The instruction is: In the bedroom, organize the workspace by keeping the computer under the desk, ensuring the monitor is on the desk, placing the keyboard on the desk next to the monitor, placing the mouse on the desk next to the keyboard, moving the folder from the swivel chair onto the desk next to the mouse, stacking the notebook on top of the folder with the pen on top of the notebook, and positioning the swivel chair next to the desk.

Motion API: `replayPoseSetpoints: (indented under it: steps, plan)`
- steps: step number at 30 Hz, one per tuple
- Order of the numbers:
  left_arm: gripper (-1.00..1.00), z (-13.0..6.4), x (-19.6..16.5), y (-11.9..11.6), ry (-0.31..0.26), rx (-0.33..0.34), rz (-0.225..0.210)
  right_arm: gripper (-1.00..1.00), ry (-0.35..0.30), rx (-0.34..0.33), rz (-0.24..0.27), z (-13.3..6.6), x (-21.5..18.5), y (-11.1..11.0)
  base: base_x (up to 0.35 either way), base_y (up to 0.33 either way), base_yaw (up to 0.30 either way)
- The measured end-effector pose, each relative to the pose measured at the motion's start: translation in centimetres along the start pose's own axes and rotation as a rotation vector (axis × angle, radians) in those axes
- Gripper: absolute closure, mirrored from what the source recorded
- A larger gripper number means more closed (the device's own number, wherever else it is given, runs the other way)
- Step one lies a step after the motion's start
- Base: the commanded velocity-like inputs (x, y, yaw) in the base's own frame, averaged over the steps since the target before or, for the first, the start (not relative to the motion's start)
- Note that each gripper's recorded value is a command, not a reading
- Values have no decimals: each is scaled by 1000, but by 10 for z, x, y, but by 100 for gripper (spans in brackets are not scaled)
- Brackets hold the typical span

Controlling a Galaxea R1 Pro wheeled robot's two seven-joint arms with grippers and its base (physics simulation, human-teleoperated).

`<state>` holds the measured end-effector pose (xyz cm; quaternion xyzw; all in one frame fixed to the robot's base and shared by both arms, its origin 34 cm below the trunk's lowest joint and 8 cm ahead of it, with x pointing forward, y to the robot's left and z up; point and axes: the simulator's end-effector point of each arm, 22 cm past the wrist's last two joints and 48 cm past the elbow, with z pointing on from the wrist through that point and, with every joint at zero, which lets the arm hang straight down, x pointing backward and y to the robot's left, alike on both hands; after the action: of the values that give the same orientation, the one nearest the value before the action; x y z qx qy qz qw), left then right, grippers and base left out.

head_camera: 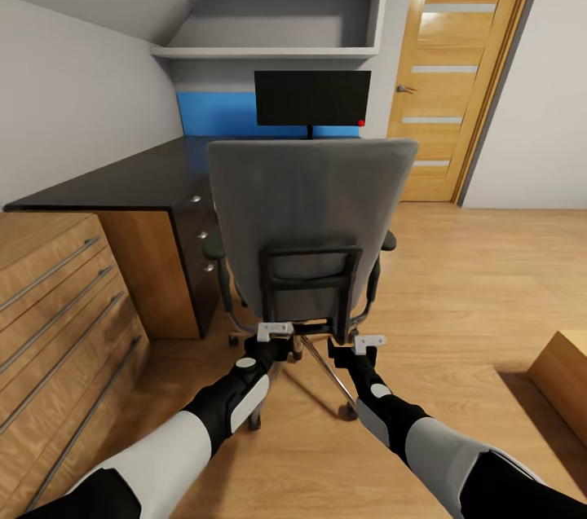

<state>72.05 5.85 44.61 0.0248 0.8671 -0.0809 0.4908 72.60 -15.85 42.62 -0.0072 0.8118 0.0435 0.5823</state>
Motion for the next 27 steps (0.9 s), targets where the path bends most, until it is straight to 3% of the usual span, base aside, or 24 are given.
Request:
replayPoseSetpoints:
  steps: [17,27]
  plan:
    - [-100,0,-1,0,-5,0,-1,-100,-6,-1,-5,0,-1,1,23,1,0]
    - [-100,0,-3,0,-10,1,2,-100,-8,1,-3,-1,-2,0,250,0,0]
